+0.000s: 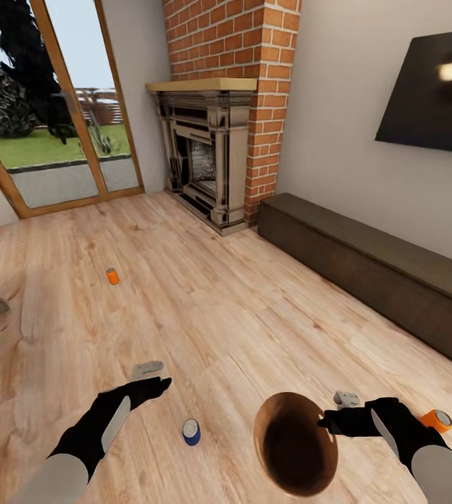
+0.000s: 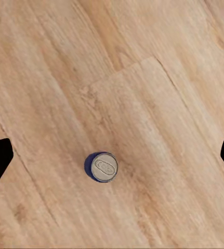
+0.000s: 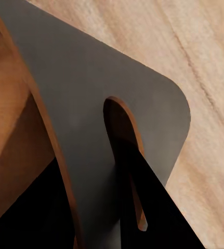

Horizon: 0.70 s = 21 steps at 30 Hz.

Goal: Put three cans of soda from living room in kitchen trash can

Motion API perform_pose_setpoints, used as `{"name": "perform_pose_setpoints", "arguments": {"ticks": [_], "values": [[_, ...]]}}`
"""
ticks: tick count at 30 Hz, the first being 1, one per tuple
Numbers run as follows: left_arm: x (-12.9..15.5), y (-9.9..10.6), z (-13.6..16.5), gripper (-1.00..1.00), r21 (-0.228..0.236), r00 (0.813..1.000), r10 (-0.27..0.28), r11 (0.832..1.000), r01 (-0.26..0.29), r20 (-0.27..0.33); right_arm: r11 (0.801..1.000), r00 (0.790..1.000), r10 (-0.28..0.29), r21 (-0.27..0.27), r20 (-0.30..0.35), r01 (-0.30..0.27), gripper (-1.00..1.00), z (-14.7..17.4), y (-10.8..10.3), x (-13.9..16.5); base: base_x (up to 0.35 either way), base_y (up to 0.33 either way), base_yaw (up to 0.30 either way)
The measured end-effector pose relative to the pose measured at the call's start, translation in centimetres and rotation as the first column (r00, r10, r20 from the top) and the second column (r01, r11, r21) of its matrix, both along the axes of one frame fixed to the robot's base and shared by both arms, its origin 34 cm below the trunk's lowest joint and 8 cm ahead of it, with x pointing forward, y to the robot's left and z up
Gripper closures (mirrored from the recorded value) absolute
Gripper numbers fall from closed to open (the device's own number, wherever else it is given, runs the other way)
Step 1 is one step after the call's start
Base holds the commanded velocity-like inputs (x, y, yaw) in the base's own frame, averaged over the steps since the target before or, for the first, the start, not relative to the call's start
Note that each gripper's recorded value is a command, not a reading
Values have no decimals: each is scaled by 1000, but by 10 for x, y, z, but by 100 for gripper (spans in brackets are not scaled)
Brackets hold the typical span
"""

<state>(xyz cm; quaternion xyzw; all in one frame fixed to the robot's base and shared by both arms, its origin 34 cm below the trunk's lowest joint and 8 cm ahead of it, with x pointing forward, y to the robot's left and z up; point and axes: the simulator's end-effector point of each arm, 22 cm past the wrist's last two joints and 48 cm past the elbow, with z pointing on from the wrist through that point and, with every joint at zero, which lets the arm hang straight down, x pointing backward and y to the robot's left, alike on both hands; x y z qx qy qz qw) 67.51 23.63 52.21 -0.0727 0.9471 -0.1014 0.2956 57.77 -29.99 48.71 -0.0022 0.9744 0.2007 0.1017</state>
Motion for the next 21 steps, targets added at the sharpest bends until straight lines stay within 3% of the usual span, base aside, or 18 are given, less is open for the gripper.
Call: {"name": "perform_pose_setpoints", "arguments": {"ticks": [1,2,4,6,9,11,14,16,18,21], "values": [[16,-1,5,-100,-6,1000,3,1000,-3,18,1000,1000,14,-17,-12,-14,100,9,-1,11,312,-33,0],[21,-1,7,-100,-7,1000,3,1000,-3,23,999,1000,19,-28,17,-19,100,17,-3,26,293,-68,0],[31,-2,11,-100,-11,999,4,1000,-4,37,1000,999,-18,5,27,18,100,37,0,50,211,-160,0],[35,-3,14,-100,-12,999,3,1000,-2,47,1000,999,-25,-2,42,25,100,52,-4,69,149,-199,0],[37,-33,15,-100,-16,997,-51,999,52,57,999,998,-10,-44,67,13,100,68,-16,92,64,-97,0],[37,-39,15,-100,-15,996,-64,998,65,58,999,998,-34,-22,58,36,100,71,-13,94,30,-45,0],[36,-46,15,-100,-18,995,-77,997,78,61,997,998,-24,-75,66,29,100,71,-24,98,12,-18,-31],[36,-47,15,-100,-20,995,-80,996,81,62,997,998,-40,-67,56,43,100,73,-24,98,4,-7,-139],[36,-47,15,-100,-20,995,-81,996,83,63,997,998,-66,-49,24,67,100,74,-25,94,2,-3,-187],[36,-47,15,-100,-20,995,-82,996,84,64,995,998,-60,-80,-15,59,100,70,-33,85,1,-2,-208]]}}
